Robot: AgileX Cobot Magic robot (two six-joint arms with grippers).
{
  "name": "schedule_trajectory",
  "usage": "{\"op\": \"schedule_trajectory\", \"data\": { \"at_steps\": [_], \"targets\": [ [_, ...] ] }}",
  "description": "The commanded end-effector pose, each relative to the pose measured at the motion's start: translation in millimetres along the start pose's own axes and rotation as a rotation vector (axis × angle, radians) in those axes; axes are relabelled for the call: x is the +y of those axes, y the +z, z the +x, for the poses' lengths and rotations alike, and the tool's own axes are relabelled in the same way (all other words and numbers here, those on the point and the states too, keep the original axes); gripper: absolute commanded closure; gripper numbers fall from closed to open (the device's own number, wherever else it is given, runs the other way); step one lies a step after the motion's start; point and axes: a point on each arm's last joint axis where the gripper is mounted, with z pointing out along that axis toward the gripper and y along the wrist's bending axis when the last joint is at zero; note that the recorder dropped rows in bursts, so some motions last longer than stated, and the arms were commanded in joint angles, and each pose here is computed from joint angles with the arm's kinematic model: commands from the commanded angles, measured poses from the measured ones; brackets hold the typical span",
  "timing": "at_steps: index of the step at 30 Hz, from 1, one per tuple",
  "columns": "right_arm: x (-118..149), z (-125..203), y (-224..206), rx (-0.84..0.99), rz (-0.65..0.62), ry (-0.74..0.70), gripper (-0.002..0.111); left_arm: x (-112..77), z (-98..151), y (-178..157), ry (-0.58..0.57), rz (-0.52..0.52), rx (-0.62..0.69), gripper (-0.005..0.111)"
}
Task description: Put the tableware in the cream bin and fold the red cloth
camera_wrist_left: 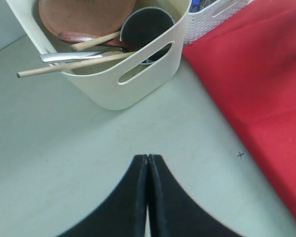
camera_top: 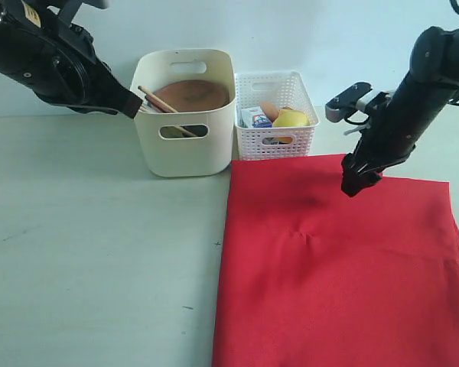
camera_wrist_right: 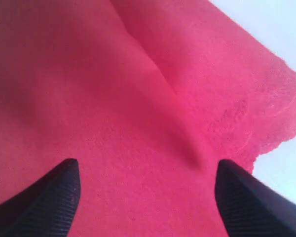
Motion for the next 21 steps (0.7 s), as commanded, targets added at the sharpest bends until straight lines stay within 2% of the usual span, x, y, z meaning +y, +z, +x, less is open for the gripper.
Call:
{"op": "schedule_trajectory", "data": {
  "at_steps": [1, 4, 6, 12, 18, 21],
  "targets": [
    [-8.4, 0.0, 15.2, 0.046, 0.042, -0.004, 0.041, -0.9, 0.3, 0.4, -0.008, 0.006, -0.006, 0.106],
    [-14.2, 0.1, 21.3, 0.053, 0.092, -0.012, 0.045, -0.9, 0.3, 0.4, -0.008, 0.006, -0.006, 0.106],
    [-15.5, 1.2, 25.0, 0.063, 0.102, -0.023, 0.052, -0.9, 0.3, 0.4, -0.008, 0.006, -0.006, 0.106],
    [-15.4, 2.2, 28.6, 0.070, 0.097, -0.033, 0.107, -0.8, 0.0, 0.4, -0.008, 0.006, -0.009, 0.106],
    [-13.9, -1.8, 19.2, 0.034, 0.090, -0.013, 0.108, -0.8, 0.0, 0.4, -0.008, 0.006, -0.009, 0.106],
    [-9.5, -12.3, 4.1, -0.070, 0.059, -0.015, 0.108, -0.7, -0.7, 0.4, -0.008, 0.004, -0.017, 0.106]
  ]
}}
